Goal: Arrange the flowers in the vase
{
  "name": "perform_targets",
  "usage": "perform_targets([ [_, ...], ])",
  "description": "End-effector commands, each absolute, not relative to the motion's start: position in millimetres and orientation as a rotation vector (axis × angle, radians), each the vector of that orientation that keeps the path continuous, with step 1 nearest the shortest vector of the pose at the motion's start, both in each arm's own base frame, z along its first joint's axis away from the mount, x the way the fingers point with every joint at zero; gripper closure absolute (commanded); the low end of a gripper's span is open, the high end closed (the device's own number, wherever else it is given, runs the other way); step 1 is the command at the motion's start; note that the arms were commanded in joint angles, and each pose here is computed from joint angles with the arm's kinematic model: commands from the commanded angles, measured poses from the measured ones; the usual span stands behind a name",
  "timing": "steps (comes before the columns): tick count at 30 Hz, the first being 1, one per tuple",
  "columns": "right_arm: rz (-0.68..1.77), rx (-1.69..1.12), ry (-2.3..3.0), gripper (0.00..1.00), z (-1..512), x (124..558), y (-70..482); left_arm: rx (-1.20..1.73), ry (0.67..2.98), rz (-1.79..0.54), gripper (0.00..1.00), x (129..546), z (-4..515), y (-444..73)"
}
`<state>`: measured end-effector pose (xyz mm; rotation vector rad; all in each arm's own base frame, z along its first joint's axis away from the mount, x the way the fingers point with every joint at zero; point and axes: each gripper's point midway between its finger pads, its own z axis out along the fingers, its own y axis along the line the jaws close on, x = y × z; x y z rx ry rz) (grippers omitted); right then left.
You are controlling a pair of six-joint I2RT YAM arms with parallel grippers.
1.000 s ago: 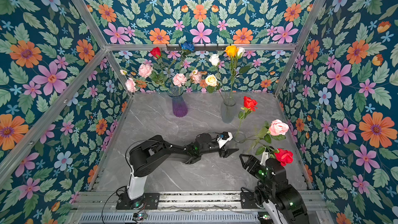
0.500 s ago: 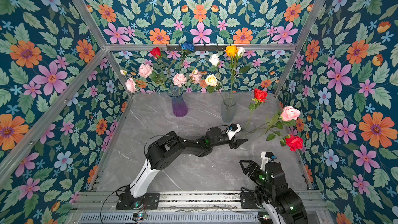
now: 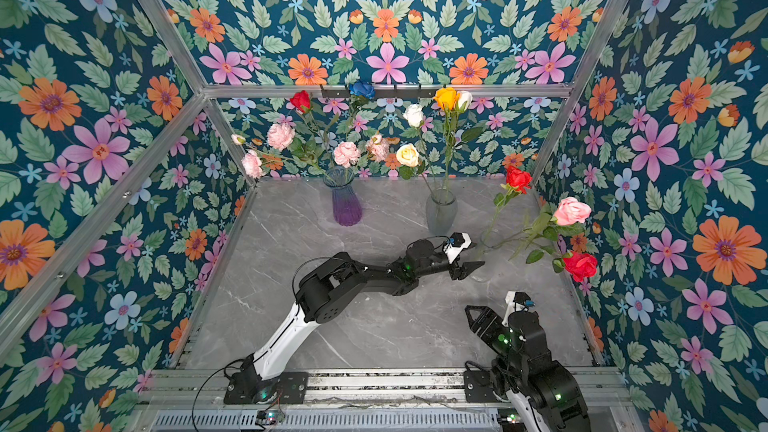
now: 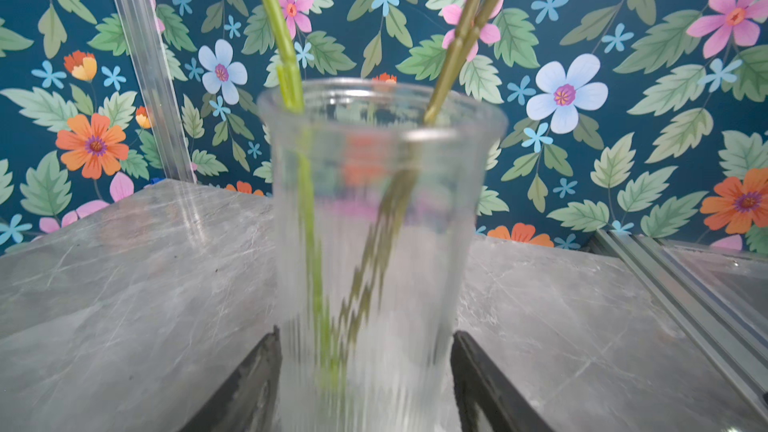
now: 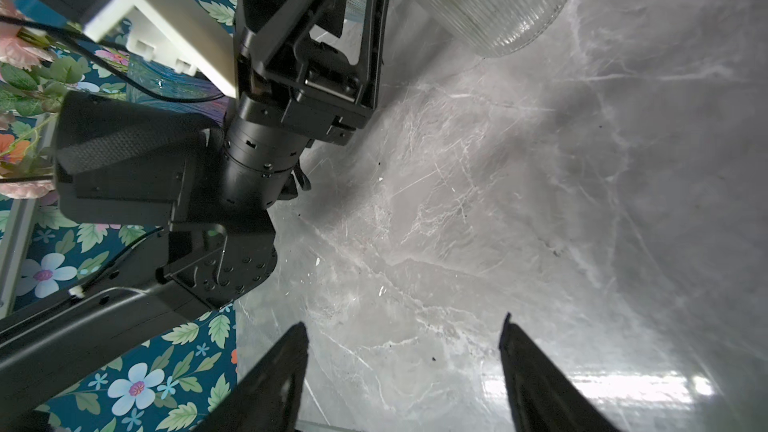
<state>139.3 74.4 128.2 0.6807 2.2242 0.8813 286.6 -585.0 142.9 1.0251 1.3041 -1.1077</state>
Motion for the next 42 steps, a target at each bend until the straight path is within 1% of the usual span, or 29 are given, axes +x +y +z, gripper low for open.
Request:
perform_targets([
  [1,0.809,0.687,2.28,0.27,112.1,137.9,69.7,0.999,1.222,-1.143,0.23,276.2,170.6,-571.5],
  [2,0.809,0.686,2.287,0.27,109.9,140.8,71.2,0.993,1.207,-1.143,0.21,271.7,178.2,-562.8],
  [7,0.745,0.714,2.309,0.29,98.2,158.7,70.1,0.961,1.14,-1.14,0.21,243.7,218.9,-513.2],
  [11,0.564,0.67,2.217,0.27,105.2,182.3,49.2,0.936,1.116,-1.152,0.21,219.9,244.3,-472.6],
  [14,0.519,0.559,2.097,0.24,115.2,205.2,46.7,0.909,1.104,-1.172,0.22,204.2,260.3,-445.1],
  [17,0.501,0.426,1.961,0.23,128.3,225.1,50.2,0.89,1.085,-1.18,0.22,189.0,275.4,-419.3],
  [21,0.345,0.305,1.844,0.2,147.2,236.3,40.4,0.871,1.049,-1.198,0.23,168.2,294.3,-387.3],
  [23,0.348,0.277,1.803,0.19,150.7,240.7,43.1,0.865,1.037,-1.19,0.22,161.2,301.6,-373.5],
  [24,0.351,0.259,1.787,0.19,153.1,242.9,45.4,0.866,1.034,-1.18,0.23,158.0,304.5,-367.9],
  [29,0.283,0.366,1.847,0.19,140.3,247.4,32.8,0.868,1.034,-1.109,0.23,151.8,312.6,-346.7],
  [32,0.271,0.374,1.863,0.19,136.1,253.0,33.7,0.864,1.022,-1.087,0.22,148.4,316.7,-337.8],
  [42,0.249,0.389,1.835,0.16,137.6,267.4,32.9,0.864,1.007,-1.053,0.22,143.4,322.1,-325.2],
])
